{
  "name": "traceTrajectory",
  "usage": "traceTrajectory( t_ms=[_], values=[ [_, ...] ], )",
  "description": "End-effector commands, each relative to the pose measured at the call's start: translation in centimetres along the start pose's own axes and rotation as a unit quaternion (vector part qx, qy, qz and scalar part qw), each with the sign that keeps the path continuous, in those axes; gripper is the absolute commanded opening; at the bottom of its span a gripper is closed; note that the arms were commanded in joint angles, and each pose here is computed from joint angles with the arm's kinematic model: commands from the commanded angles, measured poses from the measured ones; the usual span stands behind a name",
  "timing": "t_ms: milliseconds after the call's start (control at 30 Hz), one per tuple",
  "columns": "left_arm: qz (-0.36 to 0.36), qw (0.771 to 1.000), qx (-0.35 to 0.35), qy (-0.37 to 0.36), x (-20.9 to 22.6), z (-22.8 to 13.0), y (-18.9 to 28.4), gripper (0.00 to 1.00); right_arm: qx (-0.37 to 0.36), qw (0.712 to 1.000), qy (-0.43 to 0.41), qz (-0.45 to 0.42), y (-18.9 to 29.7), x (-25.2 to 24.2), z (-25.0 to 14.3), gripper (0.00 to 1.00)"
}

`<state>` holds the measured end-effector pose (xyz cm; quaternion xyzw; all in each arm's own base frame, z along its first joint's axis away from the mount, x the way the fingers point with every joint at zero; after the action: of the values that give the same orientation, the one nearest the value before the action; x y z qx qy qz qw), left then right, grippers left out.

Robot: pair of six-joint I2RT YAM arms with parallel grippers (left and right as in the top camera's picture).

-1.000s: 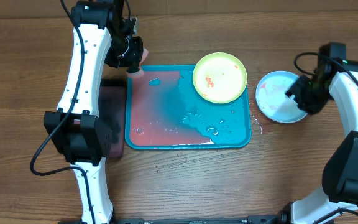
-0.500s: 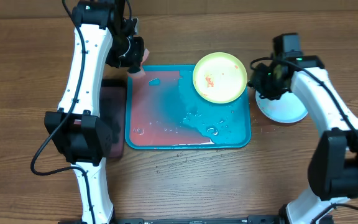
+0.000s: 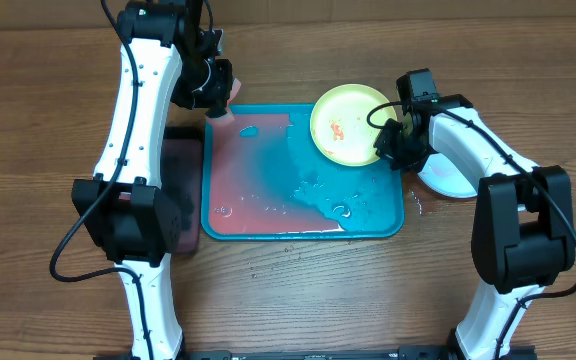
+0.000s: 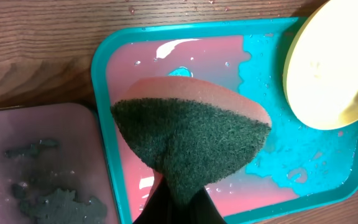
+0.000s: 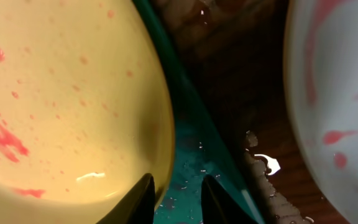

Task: Clean dirty plates on tray and stack at the side
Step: 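Grasp the yellow plate rim with the right gripper and slide it left, then lower the sponge with the left gripper onto the yellow plate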

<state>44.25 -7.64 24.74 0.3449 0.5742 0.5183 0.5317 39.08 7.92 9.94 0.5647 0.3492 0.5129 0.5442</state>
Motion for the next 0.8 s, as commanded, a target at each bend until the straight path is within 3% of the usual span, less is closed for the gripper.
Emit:
traceTrajectory(
  t_ms=[0,167,467,667,767],
  values=[
    [0.001,1.000,-0.003,0.004,-0.2,-0.1,0.1,0.04,0.000,1.000,0.013,-0.006,-0.4,0.8,-0.5,0.22],
    [0.001,1.000,-0.004,0.004,-0.2,-0.1,0.1,0.04,0.006,0.999,0.037,-0.004,-0.6,2.4,-1.5,0.17],
    [0.001,1.000,-0.002,0.003,-0.3,-0.2,0.1,0.04,0.043,0.993,0.106,-0.010,-1.0,5.5,-4.7,0.16],
    [0.001,1.000,-0.002,0.002,-0.4,-0.2,0.1,0.04,0.088,0.978,0.181,0.053,-0.9,8.2,-7.1,0.16],
    [0.001,1.000,-0.002,0.002,-0.4,-0.2,0.1,0.05,0.080,0.976,0.196,0.057,-0.5,8.6,-6.8,0.27]
  ],
)
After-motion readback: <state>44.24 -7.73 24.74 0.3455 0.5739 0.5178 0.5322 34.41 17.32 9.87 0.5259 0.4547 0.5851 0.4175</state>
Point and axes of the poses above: each gripper's point midway between its finger pads, its own y axis back along the fingers, its own x axis along the line the jaws close on, z = x × y, the point moved 8 cm from there along y, back along the fingers, and after that the axes turned 15 degrees about y, right-handed, at the moved point
